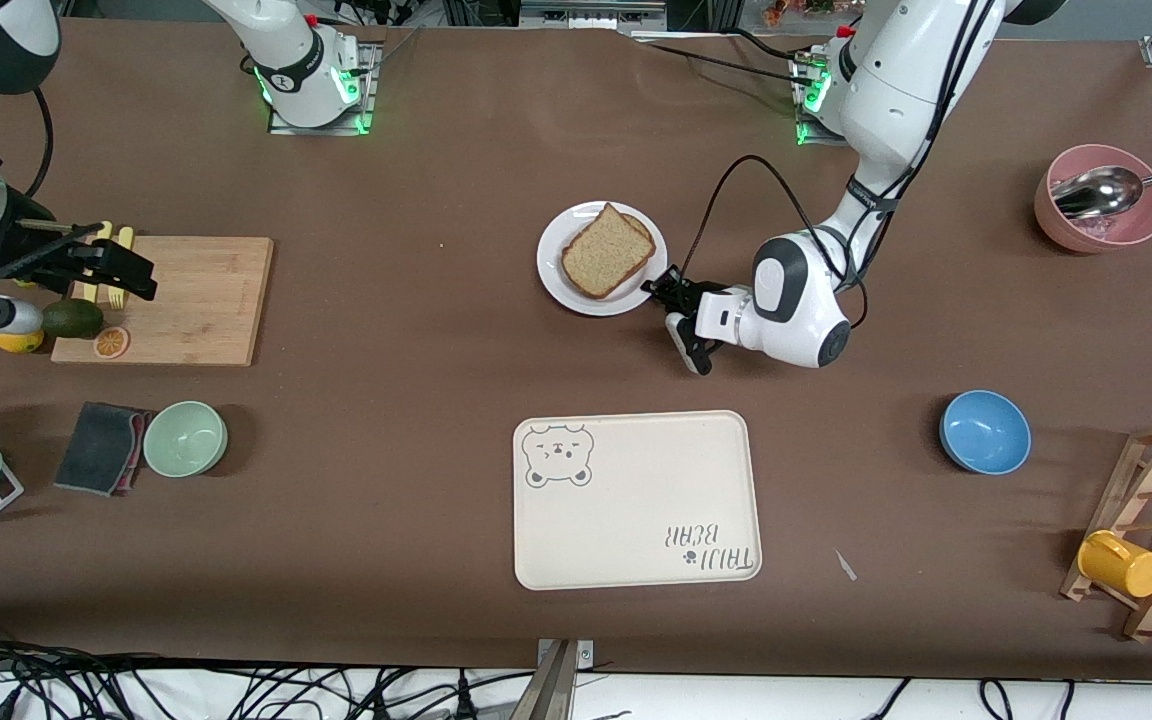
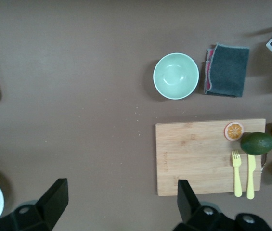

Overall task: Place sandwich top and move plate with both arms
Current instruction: 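Slide the plate with the left gripper onto the bear tray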

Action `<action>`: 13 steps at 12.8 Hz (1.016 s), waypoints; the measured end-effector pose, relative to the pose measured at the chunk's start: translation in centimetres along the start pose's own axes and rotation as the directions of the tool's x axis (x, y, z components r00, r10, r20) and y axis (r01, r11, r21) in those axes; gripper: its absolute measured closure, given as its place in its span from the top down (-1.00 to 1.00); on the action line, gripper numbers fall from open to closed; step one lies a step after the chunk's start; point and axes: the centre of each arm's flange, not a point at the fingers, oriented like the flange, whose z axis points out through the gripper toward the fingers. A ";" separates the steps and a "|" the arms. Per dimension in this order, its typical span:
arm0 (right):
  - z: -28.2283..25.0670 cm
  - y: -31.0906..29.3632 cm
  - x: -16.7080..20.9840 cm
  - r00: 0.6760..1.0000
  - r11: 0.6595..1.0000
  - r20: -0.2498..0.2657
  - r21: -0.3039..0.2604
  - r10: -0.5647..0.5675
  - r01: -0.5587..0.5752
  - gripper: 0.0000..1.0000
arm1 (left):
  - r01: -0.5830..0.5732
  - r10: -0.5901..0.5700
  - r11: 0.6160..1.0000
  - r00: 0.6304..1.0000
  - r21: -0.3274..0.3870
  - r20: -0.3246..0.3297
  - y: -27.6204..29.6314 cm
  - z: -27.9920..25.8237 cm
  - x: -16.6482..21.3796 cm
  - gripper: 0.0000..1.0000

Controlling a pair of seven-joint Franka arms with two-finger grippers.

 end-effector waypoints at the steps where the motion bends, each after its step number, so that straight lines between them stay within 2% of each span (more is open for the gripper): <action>1: -0.1 0.3 -0.1 1.000 1.000 0.002 0.004 0.006 -0.006 1.00 | 0.000 0.000 1.000 1.000 -0.001 0.000 0.0 0.0 0.0 -0.90; 4: 0.4 0.1 -0.2 1.000 1.000 0.013 0.004 0.003 -0.003 1.00 | 0.020 -0.020 1.000 1.000 -0.019 -0.006 -0.6 -1.0 -0.3 -0.90; 7: 0.4 0.1 -0.2 1.000 1.000 0.014 0.004 0.000 0.000 1.00 | 0.088 -0.090 0.995 0.995 -0.040 -0.037 -1.0 -3.5 0.5 -0.90; 13: 0.6 0.0 -0.1 1.000 1.000 0.011 0.004 -0.001 0.001 1.00 | 0.194 -0.197 0.980 0.959 -0.034 -0.203 -1.9 -13.6 4.4 -0.90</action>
